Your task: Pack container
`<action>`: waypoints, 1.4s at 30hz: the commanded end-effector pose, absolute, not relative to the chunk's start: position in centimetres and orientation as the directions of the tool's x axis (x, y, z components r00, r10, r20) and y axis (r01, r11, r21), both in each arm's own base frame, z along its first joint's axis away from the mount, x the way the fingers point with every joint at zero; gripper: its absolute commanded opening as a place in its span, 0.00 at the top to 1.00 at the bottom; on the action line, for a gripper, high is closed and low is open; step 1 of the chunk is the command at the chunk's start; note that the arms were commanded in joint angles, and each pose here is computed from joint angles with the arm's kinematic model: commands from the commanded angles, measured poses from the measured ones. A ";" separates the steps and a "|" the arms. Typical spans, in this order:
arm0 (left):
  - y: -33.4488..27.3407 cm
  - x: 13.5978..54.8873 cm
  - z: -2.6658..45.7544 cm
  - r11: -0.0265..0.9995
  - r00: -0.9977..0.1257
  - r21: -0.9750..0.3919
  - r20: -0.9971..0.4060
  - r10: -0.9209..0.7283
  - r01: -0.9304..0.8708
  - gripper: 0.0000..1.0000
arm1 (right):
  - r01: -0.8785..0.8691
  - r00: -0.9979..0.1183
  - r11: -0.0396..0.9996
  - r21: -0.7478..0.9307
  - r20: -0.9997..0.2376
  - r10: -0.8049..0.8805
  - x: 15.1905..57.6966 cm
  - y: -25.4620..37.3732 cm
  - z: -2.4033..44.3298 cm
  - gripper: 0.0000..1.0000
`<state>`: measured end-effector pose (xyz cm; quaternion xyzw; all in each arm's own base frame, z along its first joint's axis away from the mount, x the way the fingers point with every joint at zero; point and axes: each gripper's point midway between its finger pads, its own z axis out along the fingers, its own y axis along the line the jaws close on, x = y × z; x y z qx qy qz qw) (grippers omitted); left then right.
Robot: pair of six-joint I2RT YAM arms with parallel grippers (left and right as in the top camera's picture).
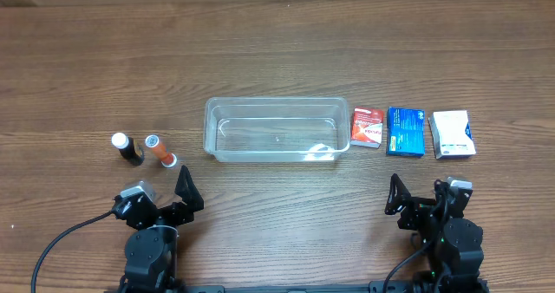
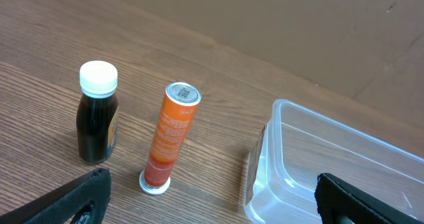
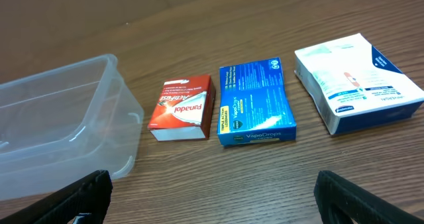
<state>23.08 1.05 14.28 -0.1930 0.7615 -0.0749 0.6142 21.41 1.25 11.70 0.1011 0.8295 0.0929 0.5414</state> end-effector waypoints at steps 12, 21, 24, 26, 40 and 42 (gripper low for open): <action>1.4 23.1 14.3 0.907 -0.150 -0.362 -0.905 -0.397 -0.217 0.00 | -0.061 -0.387 0.921 0.385 -0.860 0.333 22.0 4.0 27.1 0.00; 1.4 23.1 14.3 0.907 -0.150 -0.362 -0.905 -0.397 -0.217 0.00 | 0.084 -0.797 0.995 0.059 -0.595 0.102 32.6 0.5 25.4 0.00; 1.4 23.1 14.3 0.907 -0.150 -0.362 -0.905 -0.397 -0.217 0.00 | 0.176 -0.832 0.984 0.029 -0.530 0.164 35.2 -3.6 22.6 0.00; 1.4 23.1 14.3 0.907 -0.150 -0.362 -0.905 -0.397 -0.217 0.00 | 0.225 -0.846 0.974 0.006 -0.496 0.198 35.7 -6.7 20.8 0.00; 1.4 23.1 14.3 0.907 -0.150 -0.362 -0.905 -0.397 -0.217 0.00 | 0.141 -0.977 0.989 -0.036 -0.167 0.133 36.4 -13.0 6.8 0.00; 1.4 23.1 14.3 0.907 -0.150 -0.362 -0.905 -0.397 -0.217 0.00 | 0.139 -0.974 0.990 -0.021 -0.181 0.133 36.8 -12.8 6.6 0.00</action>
